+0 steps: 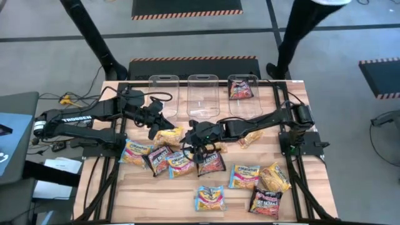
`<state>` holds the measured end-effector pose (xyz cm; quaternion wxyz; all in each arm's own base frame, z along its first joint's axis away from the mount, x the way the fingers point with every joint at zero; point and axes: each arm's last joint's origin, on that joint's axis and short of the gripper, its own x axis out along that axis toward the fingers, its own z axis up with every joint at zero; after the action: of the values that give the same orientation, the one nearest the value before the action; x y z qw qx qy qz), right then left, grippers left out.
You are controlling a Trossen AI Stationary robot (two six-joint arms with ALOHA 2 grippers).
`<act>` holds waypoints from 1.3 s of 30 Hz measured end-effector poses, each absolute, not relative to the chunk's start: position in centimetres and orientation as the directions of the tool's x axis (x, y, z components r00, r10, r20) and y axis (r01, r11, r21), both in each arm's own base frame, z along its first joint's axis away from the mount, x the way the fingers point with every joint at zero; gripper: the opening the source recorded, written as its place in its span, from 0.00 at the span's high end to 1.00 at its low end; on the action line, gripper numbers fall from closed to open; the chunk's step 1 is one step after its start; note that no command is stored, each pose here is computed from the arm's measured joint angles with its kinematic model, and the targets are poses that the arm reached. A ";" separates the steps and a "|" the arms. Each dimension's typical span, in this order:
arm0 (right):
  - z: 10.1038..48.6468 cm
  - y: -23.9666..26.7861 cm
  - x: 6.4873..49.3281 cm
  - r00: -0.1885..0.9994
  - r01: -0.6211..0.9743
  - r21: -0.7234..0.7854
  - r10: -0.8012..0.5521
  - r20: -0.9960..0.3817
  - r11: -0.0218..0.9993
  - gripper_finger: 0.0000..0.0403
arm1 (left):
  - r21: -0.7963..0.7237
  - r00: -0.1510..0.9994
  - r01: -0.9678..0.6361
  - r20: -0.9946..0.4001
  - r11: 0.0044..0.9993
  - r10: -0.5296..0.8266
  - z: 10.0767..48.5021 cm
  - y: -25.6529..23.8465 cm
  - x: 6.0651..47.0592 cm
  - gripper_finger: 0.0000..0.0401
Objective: Sort Maruchan noodles
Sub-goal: Put the blue noodle pack into the middle transparent bin
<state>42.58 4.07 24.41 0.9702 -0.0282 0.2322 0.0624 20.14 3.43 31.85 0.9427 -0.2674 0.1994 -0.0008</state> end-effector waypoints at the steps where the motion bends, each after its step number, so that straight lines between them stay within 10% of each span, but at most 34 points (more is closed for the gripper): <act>1: 24.4 4.0 42.6 0.884 -0.143 -0.029 0.115 -0.454 0.989 0.58 | -0.502 0.921 -0.107 -0.376 0.858 -0.105 31.8 3.4 20.1 1.00; 39: 17.5 3.1 43.5 0.722 -0.112 0.142 0.179 -0.669 0.984 0.58 | -0.479 0.914 -0.130 -0.397 0.868 -0.083 31.7 3.5 20.1 1.00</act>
<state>43.49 3.12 17.48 0.9267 0.0456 0.3646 0.0784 20.07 3.49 31.65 0.9441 -0.2564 0.2070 0.0124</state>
